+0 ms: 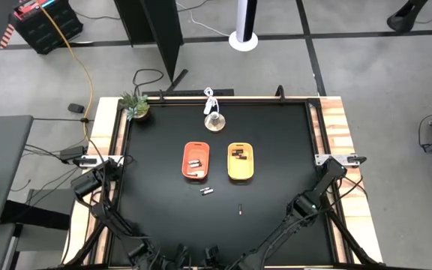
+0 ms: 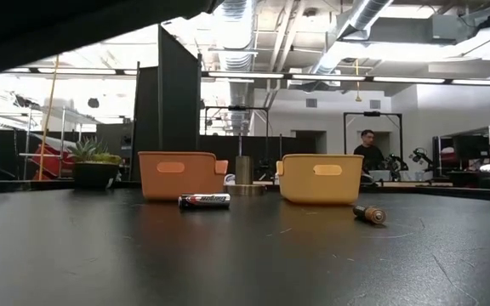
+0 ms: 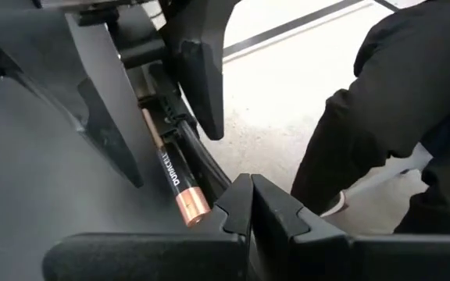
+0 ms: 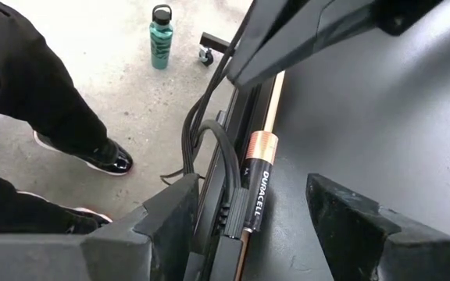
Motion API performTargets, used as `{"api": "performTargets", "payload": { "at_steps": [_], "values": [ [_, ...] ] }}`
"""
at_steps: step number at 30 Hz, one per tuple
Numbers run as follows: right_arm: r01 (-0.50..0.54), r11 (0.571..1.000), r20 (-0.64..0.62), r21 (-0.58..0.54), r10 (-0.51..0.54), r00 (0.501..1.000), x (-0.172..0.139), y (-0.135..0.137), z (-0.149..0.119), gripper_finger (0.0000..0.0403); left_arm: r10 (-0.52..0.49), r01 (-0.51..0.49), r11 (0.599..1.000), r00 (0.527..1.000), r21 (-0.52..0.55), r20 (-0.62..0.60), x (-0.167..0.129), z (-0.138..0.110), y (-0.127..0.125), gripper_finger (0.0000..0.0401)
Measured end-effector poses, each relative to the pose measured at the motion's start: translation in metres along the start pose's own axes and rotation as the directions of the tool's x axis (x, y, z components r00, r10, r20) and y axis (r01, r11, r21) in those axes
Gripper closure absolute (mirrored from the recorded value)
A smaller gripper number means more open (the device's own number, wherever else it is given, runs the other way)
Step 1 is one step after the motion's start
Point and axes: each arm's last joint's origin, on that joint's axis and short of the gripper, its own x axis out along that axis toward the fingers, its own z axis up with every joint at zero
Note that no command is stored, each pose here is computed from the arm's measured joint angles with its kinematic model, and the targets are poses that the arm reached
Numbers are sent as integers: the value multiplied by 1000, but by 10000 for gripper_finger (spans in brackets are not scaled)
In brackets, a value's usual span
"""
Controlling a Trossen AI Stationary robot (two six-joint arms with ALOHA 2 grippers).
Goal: Sort batteries
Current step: Put the black battery into the yellow bin
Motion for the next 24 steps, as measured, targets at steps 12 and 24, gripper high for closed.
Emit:
{"api": "performTargets", "payload": {
  "at_steps": [12, 24],
  "values": [
    [2, 1000, 1, 0, -2, 1000, 0, 0, 0, 147, -14, 14, 1000, 1000, -25, -7, 9, -7, 2, 397],
    [16, 1000, 17, -12, -16, 1000, -4, -3, 4, 147, -11, 11, 999, 1000, -32, -6, 10, -6, 4, 397]
  ]
}}
